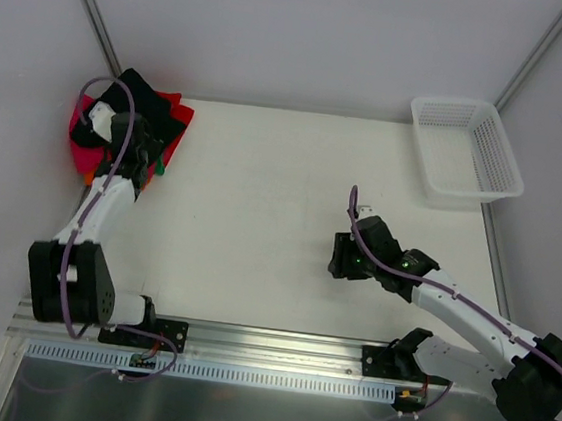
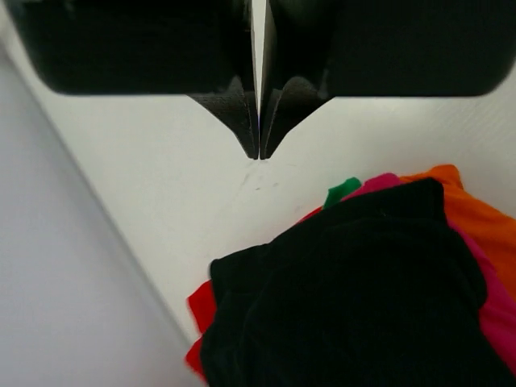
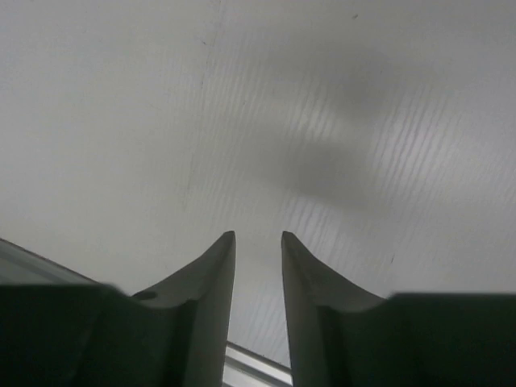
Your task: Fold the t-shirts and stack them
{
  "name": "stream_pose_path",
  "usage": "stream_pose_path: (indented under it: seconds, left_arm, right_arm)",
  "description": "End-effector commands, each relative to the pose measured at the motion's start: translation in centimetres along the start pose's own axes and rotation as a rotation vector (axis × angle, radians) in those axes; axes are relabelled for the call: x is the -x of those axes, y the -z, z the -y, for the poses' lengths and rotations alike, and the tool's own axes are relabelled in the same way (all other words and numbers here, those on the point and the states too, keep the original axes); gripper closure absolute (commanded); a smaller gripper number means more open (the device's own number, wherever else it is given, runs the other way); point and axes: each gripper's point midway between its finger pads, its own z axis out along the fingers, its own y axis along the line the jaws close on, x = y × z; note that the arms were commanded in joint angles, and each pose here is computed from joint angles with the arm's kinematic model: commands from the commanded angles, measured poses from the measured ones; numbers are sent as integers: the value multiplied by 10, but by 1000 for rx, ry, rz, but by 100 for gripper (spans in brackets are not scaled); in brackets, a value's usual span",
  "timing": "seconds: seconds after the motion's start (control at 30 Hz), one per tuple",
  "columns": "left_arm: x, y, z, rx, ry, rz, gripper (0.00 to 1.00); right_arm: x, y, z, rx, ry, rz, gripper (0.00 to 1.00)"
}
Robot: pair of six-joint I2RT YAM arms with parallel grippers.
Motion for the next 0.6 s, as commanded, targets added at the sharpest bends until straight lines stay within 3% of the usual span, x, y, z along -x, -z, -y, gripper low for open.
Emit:
stream_pose_path:
  seconds: [0.0,0.1,0.17,0.37,0.57]
  left_arm:
    - [-25,-28,-11,92,-207,-185,100]
    - [-30,-54,-13,157,-293,-243,100]
    - [-26,-70,-19,218,-375,-261,100]
    - [19,-91,-27,380,-520,-168,100]
    - [89,-88,-13,371,-482,-32,100]
  right_arm:
    - [8,7,-5,38,-2,46,73]
    - [7,7,-4,34,-3,50,99]
    - [6,8,-3,34,-2,52,99]
    - [6,5,-3,31,14,36,99]
    - [6,-1,-3,17,27,16,100]
